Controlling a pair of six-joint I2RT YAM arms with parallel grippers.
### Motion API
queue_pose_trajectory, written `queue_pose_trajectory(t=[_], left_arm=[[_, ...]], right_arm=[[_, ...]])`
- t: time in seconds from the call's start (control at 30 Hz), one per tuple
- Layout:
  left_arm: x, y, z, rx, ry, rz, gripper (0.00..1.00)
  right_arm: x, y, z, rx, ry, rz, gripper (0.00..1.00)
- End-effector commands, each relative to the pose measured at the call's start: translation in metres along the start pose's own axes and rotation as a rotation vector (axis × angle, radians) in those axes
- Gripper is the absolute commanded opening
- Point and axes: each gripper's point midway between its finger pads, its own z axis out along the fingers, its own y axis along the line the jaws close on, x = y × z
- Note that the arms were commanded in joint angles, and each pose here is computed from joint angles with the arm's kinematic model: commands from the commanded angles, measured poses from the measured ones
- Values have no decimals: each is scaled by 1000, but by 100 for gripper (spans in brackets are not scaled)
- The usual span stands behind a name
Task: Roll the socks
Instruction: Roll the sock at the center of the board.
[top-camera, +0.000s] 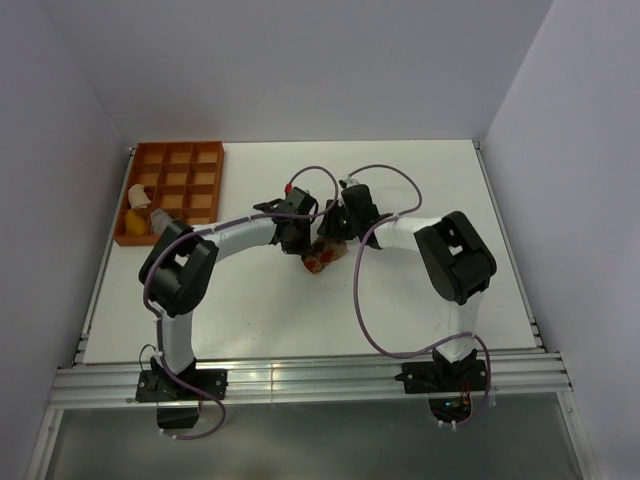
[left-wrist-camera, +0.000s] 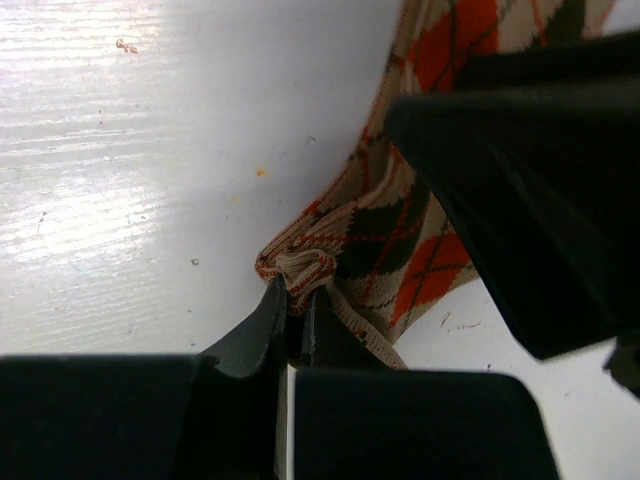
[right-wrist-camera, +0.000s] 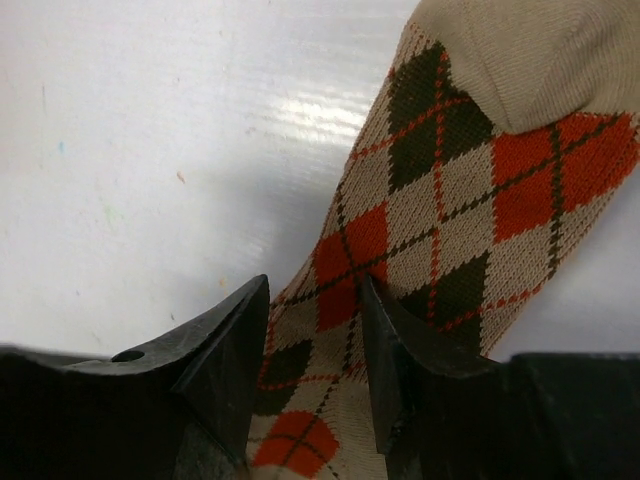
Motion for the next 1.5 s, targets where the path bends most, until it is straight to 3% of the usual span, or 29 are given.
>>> queue_pose_trajectory(t=[0.0,0.17,0.4,0.6,1.03,1.33,1.47], left_arm=[[28,18,13,-105,113,0,0],[26,22,17,-150,131,11,0],[26,21,19,-158,137,9,0],[23,18,19,-153,138,14,0],[25,12,19,-118,153,5,0],[27,8,19,-97,156,-6,0],[26,5,19,-85,155,-14,0]], right_arm=[[-17,0,-23,-22,-75,-70,50],[-23,15,-70,-98,-217,-179,52],[7,38,-100,-137,-281,-345,58],[37,70,-92,-173,-265,-468,61],[68,80,-59,-92,-200,-620,61],[69,76,-45,73,-196,-660,54],[76,70,-40,119,-159,-659,41]])
